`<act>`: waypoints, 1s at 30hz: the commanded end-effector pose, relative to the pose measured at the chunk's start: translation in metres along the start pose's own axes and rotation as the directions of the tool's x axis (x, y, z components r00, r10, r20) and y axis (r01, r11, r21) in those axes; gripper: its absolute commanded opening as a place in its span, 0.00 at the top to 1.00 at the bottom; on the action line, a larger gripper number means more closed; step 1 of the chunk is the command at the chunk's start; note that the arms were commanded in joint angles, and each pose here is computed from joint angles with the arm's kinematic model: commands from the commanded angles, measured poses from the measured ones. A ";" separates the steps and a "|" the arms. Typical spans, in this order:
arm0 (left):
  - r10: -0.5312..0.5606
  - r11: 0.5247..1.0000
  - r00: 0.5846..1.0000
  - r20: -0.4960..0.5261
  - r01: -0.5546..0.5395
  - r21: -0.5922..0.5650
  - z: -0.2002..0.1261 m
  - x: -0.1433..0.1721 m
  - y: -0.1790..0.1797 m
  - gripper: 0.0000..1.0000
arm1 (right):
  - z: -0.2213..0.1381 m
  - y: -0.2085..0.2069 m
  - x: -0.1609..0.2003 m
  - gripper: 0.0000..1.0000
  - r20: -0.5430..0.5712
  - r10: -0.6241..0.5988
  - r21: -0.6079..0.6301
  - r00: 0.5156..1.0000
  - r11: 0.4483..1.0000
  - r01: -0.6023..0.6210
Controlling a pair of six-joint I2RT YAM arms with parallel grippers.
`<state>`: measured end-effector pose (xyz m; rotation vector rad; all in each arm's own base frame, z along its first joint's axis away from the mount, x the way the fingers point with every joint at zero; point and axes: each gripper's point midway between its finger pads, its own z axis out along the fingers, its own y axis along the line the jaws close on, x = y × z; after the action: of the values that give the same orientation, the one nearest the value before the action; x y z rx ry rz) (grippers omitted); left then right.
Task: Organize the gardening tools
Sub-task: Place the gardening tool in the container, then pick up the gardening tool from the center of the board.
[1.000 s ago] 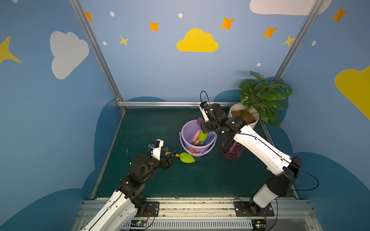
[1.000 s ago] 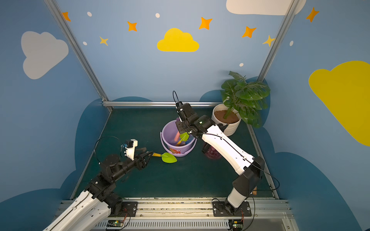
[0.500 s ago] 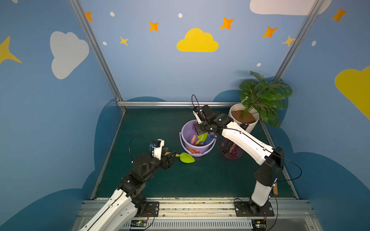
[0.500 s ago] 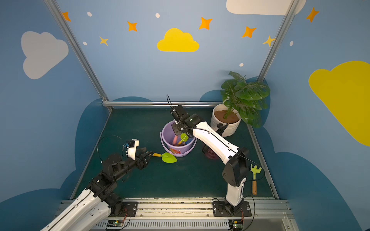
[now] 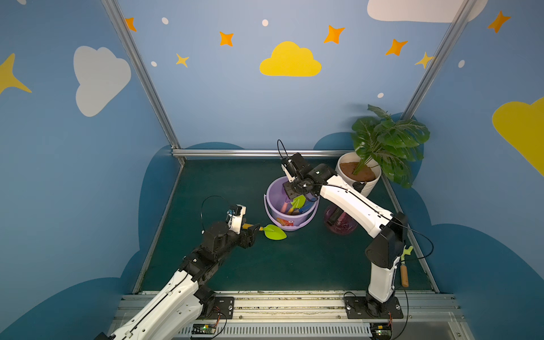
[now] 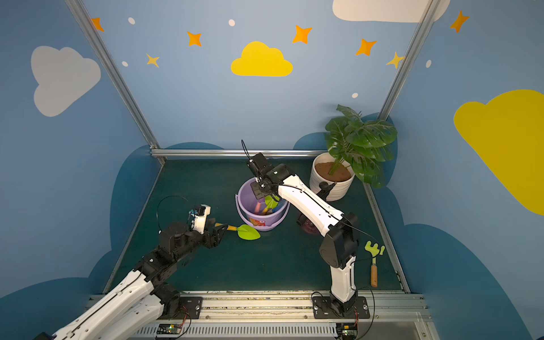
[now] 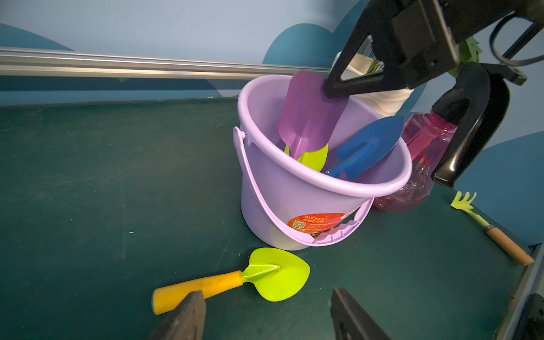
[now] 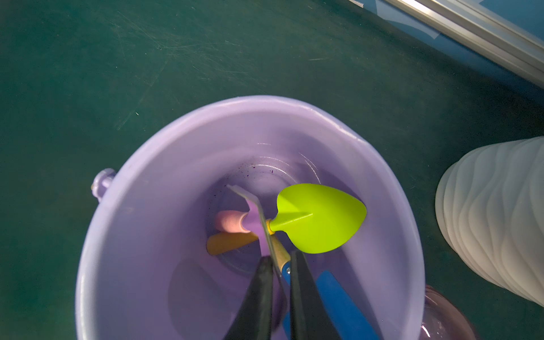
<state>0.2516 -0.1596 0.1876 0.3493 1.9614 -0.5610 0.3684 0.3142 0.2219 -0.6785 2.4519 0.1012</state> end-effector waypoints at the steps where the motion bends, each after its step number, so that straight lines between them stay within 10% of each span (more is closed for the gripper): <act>1: 0.068 0.998 0.997 0.047 -0.068 -0.005 -0.001 -0.020 -0.003 0.26 | -0.026 -0.011 -0.006 0.79 0.031 0.021 0.007 0.999 1.000 -0.021; 14: 0.327 0.942 0.944 0.047 -0.329 0.058 0.007 -0.029 -0.017 0.19 | -0.081 -0.040 -0.002 0.67 0.123 0.081 0.017 0.989 0.996 -0.084; 30: 0.654 0.754 0.746 -0.129 -0.657 0.022 0.022 0.003 0.003 0.18 | -0.121 -0.054 0.028 0.68 0.231 0.139 -0.022 0.963 0.990 -0.137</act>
<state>0.2667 -0.1715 0.1722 0.9536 1.8398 -0.1443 0.3101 0.2327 0.2976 -0.5209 2.3164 0.2070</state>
